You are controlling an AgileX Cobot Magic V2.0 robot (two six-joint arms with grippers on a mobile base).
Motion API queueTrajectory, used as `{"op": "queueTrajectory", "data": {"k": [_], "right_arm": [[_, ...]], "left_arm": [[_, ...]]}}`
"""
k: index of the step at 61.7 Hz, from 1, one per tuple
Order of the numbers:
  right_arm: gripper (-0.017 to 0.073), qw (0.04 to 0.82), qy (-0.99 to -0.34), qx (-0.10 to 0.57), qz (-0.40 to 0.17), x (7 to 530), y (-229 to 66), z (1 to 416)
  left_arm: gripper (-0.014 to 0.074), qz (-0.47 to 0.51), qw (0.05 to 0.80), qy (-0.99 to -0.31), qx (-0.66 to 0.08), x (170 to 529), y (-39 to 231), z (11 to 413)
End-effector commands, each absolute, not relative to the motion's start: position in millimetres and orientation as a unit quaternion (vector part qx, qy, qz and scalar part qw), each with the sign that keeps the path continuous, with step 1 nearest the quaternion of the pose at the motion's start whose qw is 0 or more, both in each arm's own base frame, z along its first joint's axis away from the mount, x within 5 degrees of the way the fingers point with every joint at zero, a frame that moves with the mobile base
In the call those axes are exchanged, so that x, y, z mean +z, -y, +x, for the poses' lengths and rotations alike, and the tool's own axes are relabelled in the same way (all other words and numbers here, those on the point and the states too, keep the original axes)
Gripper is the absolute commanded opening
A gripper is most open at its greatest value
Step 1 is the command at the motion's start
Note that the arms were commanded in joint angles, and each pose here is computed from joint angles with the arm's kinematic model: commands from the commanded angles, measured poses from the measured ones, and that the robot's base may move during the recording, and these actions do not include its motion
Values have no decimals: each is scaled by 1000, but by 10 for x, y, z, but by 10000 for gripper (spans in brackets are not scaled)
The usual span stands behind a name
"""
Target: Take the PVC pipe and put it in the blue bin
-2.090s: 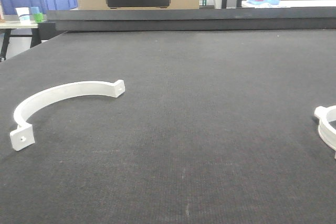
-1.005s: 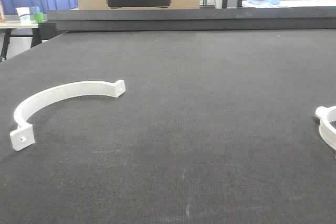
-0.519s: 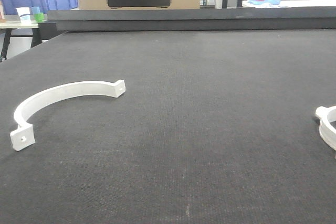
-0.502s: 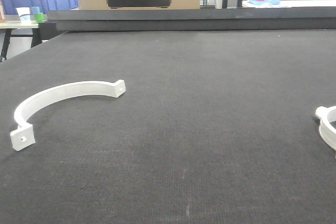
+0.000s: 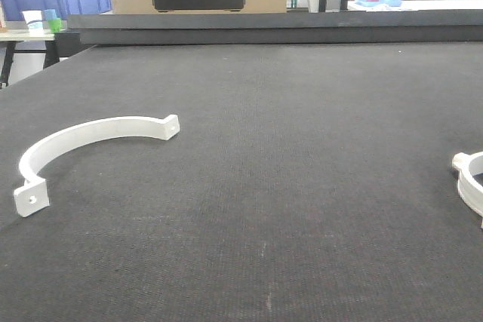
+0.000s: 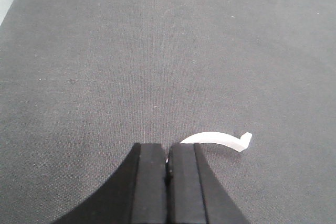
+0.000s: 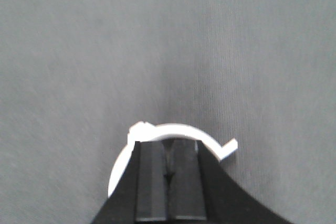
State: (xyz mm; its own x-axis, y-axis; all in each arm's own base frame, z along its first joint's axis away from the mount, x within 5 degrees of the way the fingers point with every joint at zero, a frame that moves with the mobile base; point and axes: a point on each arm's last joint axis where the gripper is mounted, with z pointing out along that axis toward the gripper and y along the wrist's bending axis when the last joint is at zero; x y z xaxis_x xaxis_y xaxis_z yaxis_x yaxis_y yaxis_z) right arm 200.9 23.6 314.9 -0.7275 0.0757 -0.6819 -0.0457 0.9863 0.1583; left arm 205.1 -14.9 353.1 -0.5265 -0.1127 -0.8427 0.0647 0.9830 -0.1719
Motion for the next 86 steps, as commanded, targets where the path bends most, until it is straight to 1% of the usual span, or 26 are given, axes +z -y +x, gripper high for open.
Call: {"op": "queueTrajectory", "data": {"k": [1, 4, 9, 17, 20, 28, 34, 40, 49, 53, 64, 67, 75, 86], "right_arm": [[-151, 346, -936, 73, -8, 3270, -253, 2138], [-151, 334, -940, 67, -18, 3286, -284, 2224], [-151, 301, -952, 49, -20, 3231, -347, 2365], [-151, 239, -971, 6, -24, 3061, -556, 2557], [-151, 213, -977, -2, -16, 2971, -629, 2614], [-151, 135, -991, -6, -2, 2749, -810, 2714], [-151, 91, -996, 0, 5, 2576, -870, 2772], [-151, 67, -998, 2, 9, 2454, -900, 2815], [-146, 78, -997, 18, 13, 2409, -939, 2868], [-94, 85, -996, 27, 17, 2406, -957, 2884], [127, 69, -997, 35, 23, 2304, -993, 2921], [158, 60, -997, 32, 24, 2254, -996, 2930], [162, 38, -999, 24, 24, 2167, -999, 2938], [162, 26, -999, 21, 29, 2076, -1007, 2958]], "left_arm": [[-111, -16, 491, -866, -94, 3539, 151, 2054], [-111, -16, 491, -866, -94, 3539, 151, 2054], [-111, -16, 490, -867, -94, 3537, 151, 2053], [-111, -15, 484, -870, -95, 3527, 154, 2046], [-111, -15, 481, -872, -95, 3522, 155, 2043], [-111, -15, 480, -872, -95, 3520, 156, 2042], [-111, -15, 480, -872, -95, 3520, 156, 2042], [-111, -14, 479, -873, -95, 3518, 156, 2040], [-111, -13, 473, -876, -96, 3508, 159, 2033], [-111, -13, 471, -877, -96, 3505, 160, 2031], [-111, -13, 470, -877, -96, 3503, 160, 2030], [-111, -13, 470, -877, -96, 3503, 160, 2030], [-111, -13, 470, -877, -96, 3503, 160, 2030], [-111, -12, 469, -878, -95, 3501, 159, 2029]]}}
